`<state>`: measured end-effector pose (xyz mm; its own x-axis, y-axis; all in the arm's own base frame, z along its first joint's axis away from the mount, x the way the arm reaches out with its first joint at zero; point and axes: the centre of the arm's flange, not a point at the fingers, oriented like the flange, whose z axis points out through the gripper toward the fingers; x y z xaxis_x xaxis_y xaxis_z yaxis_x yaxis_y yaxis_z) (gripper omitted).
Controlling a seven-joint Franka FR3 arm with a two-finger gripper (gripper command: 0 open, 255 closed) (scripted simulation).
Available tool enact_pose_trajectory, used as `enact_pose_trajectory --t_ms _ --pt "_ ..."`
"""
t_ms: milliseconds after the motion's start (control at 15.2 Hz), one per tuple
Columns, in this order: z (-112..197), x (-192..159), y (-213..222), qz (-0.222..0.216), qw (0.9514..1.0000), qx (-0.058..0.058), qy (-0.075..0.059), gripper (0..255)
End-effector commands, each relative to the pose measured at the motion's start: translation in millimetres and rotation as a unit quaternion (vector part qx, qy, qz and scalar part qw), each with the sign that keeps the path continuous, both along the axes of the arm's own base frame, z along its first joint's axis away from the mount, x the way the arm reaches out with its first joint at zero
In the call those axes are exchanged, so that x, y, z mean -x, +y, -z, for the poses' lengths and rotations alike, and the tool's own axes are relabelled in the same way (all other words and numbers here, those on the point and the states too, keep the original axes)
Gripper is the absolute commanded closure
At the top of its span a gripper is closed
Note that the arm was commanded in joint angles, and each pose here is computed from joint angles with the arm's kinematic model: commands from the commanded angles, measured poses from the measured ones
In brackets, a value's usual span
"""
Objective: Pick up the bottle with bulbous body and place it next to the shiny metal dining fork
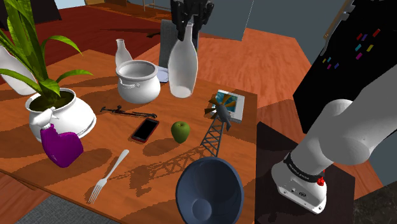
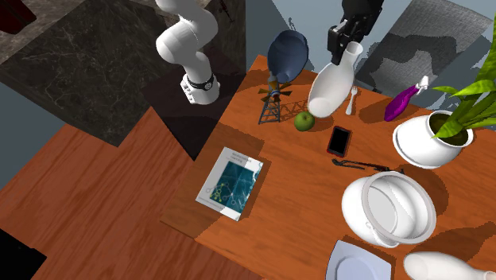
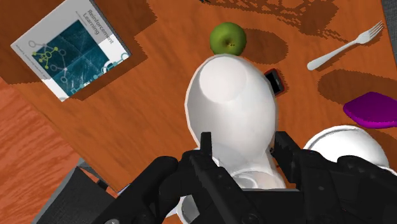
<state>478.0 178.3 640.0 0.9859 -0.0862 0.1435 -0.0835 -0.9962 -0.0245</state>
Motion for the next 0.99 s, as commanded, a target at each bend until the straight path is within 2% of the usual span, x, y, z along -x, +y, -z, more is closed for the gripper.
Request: enact_pose_trajectory --t_ms 0,924 --pt "9 6 27 0.000 1.0000 0.000 -0.001 255" --pt "77 50 193 0.000 1.0000 0.000 -0.001 255"
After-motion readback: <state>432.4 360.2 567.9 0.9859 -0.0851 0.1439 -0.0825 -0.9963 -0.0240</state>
